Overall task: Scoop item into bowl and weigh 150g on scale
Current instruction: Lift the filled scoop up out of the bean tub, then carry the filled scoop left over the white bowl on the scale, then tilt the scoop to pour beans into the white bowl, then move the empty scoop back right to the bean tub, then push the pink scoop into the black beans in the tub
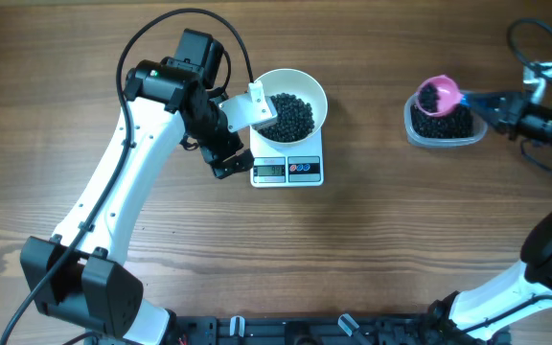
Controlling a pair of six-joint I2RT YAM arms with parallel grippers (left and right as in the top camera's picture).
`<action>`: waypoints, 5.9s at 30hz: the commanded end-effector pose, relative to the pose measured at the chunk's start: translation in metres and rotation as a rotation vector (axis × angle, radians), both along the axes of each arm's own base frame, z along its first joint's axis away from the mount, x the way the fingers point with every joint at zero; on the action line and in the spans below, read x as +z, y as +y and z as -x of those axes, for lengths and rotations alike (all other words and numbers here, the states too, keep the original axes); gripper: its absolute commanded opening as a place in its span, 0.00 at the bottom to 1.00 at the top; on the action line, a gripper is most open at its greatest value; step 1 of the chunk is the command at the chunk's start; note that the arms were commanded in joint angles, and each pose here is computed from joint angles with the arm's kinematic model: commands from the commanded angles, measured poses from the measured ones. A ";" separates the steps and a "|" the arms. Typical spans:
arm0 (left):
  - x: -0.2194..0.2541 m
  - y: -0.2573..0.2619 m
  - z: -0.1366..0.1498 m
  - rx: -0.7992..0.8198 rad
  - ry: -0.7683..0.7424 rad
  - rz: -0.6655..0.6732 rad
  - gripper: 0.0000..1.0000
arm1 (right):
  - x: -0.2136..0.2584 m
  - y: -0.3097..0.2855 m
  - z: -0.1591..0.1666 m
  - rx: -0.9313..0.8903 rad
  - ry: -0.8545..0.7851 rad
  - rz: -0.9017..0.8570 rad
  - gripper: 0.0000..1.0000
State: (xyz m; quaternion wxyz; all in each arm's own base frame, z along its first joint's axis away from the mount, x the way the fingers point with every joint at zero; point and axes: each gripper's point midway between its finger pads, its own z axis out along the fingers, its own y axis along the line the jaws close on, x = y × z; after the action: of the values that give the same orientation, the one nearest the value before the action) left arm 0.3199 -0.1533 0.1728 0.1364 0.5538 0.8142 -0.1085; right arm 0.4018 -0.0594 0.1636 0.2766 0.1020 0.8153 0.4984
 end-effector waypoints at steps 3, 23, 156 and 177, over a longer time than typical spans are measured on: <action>-0.006 0.001 -0.001 -0.007 0.012 -0.005 1.00 | 0.004 0.052 -0.006 0.138 -0.043 -0.042 0.04; -0.006 0.001 -0.001 -0.007 0.013 -0.005 1.00 | 0.063 0.222 -0.016 0.353 -0.304 0.342 0.04; -0.006 0.001 -0.001 -0.007 0.013 -0.005 1.00 | -0.010 0.002 0.023 -0.033 0.286 1.031 0.04; -0.006 0.001 -0.001 -0.007 0.013 -0.005 1.00 | -0.037 0.002 0.018 0.003 0.343 1.017 0.05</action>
State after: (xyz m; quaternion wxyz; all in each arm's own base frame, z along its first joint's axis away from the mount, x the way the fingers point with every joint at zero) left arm 0.3200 -0.1533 0.1727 0.1364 0.5538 0.8142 -0.1085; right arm 0.3885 -0.0554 0.1371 0.1769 0.0307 0.9835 0.0237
